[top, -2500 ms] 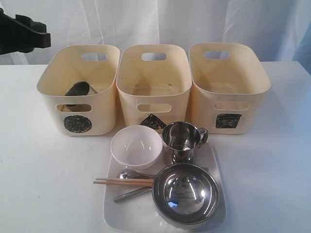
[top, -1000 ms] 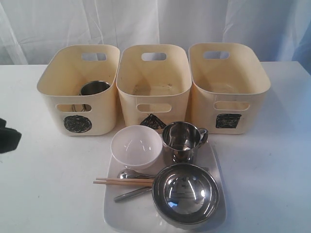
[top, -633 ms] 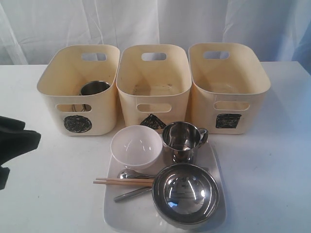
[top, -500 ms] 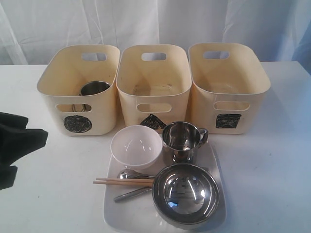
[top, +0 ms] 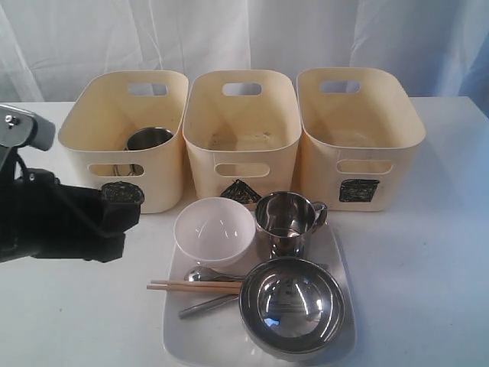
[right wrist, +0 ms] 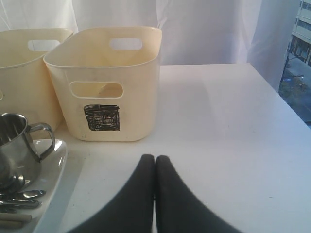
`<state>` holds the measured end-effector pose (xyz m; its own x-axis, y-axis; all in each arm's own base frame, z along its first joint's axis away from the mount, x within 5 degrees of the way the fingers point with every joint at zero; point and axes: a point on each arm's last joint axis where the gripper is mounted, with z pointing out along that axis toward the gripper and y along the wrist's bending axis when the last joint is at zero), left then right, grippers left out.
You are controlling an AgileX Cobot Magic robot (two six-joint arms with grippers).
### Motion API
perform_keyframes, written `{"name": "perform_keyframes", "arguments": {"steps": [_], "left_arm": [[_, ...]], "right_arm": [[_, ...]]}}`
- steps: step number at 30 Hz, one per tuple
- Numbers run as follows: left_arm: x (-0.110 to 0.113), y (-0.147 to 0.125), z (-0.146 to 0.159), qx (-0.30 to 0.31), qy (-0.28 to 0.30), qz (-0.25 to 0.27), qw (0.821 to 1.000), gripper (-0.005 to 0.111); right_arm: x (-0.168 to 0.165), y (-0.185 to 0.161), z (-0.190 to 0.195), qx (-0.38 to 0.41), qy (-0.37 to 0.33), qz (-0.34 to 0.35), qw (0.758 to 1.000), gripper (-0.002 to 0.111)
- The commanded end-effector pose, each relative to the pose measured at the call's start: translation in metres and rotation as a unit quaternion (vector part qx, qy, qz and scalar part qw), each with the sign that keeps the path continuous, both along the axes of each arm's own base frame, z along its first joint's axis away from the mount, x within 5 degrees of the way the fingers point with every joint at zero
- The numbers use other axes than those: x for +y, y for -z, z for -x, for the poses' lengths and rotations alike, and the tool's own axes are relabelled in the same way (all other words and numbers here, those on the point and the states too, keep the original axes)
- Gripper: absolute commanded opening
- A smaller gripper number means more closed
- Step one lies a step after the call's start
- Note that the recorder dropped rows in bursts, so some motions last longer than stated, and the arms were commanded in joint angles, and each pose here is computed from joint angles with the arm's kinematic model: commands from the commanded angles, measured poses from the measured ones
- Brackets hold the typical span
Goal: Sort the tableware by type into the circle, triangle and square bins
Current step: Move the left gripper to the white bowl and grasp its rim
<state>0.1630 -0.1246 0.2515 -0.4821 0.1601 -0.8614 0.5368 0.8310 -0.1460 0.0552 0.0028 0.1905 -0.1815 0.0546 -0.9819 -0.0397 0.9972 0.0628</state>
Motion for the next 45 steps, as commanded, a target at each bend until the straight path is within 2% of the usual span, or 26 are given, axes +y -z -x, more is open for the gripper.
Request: {"name": "perform_keyframes", "arguments": {"steps": [1,4,7,11,19,33,45], "left_arm": [[-0.013,0.022,-0.018,0.013,-0.016,0.013,1.0,0.062],[-0.023,0.041,-0.032,0.017,-0.026,0.018,0.999,0.062],[-0.03,0.055,-0.043,0.029,-0.048,0.047,0.997,0.062],[-0.043,0.07,-0.059,0.051,-0.05,0.031,0.997,0.062],[-0.058,0.081,-0.081,0.074,-0.065,0.032,0.995,0.062],[-0.069,0.1,-0.096,0.1,-0.073,0.019,0.992,0.06],[-0.069,0.1,-0.096,0.1,-0.073,0.018,0.992,0.012]], "right_arm": [[0.0,0.0,0.0,-0.006,0.001,-0.001,1.0,0.0],[0.0,0.0,0.0,-0.006,0.001,-0.001,1.0,0.0],[0.0,0.0,0.0,-0.006,0.001,-0.001,1.0,0.0],[0.0,0.0,0.0,-0.006,0.001,-0.001,1.0,0.0],[0.0,0.0,0.0,-0.006,0.001,-0.001,1.0,0.0],[0.0,0.0,0.0,-0.006,0.001,-0.001,1.0,0.0],[0.0,0.0,0.0,-0.007,0.001,-0.001,1.0,0.0]]}}
